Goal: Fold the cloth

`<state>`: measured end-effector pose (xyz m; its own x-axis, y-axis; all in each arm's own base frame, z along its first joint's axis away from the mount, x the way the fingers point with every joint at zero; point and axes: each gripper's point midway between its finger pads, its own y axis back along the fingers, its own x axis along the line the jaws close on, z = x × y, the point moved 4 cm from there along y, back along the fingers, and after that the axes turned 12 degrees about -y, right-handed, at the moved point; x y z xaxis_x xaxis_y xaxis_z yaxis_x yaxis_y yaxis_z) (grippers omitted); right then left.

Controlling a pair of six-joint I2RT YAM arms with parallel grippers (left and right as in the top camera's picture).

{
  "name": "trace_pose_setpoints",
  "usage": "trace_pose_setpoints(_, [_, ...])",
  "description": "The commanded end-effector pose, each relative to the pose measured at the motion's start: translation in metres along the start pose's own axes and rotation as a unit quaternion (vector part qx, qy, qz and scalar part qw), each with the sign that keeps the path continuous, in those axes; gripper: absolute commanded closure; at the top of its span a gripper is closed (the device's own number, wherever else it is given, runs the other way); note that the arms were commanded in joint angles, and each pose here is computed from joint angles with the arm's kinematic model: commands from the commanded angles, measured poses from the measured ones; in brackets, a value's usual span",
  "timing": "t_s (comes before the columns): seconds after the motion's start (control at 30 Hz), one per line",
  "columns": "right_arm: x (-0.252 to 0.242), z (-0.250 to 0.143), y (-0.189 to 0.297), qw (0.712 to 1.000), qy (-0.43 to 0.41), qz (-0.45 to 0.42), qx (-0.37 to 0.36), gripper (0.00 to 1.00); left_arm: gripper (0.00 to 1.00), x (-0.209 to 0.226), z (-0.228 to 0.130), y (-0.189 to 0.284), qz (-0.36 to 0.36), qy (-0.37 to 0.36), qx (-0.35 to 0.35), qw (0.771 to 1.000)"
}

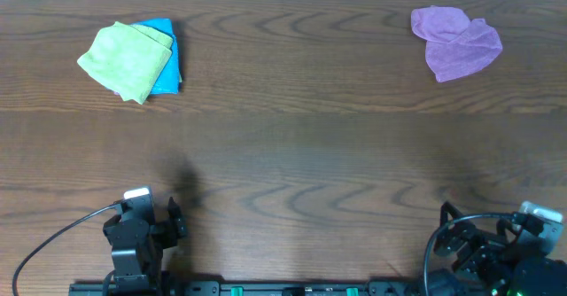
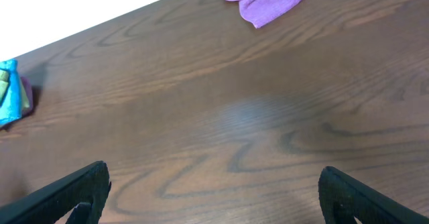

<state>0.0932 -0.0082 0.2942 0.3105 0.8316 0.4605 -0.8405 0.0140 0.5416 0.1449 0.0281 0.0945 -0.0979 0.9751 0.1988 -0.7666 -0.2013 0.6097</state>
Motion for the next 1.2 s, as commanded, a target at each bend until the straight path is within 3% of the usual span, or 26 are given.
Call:
trace_pose_setpoints(0.0, [-0.002,0.001,0.001,1.0,-0.009,-0.006,-0.007,0.01,0.05,0.0,-0.01,-0.005,0.005,-0.008,0.015,1.0])
trace_pose_setpoints(0.13, [-0.007,-0.003,0.001,1.0,-0.011,-0.017,0.004,0.01,0.05,0.0,-0.01,-0.005,0.005,-0.008,0.015,1.0])
trace_pose_setpoints(0.2, [-0.011,0.001,-0.001,0.999,-0.02,-0.026,-0.027,0.01,0.05,0.0,-0.01,-0.005,0.005,-0.008,0.015,1.0])
trace_pose_setpoints(0.37, [-0.006,-0.025,-0.051,0.984,0.14,0.054,-0.095,0.01,0.05,0.0,-0.01,-0.005,0.005,-0.008,0.015,1.0])
trace_pose_setpoints(0.53, [-0.018,-0.042,-0.093,0.982,0.149,0.047,-0.11,0.01,0.05,0.0,-0.01,-0.005,0.005,-0.008,0.015,1.0])
trace_pose_setpoints(0.67, [-0.022,-0.056,-0.117,0.973,0.202,0.048,-0.097,0.01,0.05,0.0,-0.01,-0.005,0.005,-0.008,0.015,1.0])
trace_pose_setpoints(1.17, [-0.044,-0.092,-0.152,0.976,0.212,0.027,-0.038,0.01,0.05,0.0,-0.01,-0.005,0.005,-0.008,0.015,1.0])
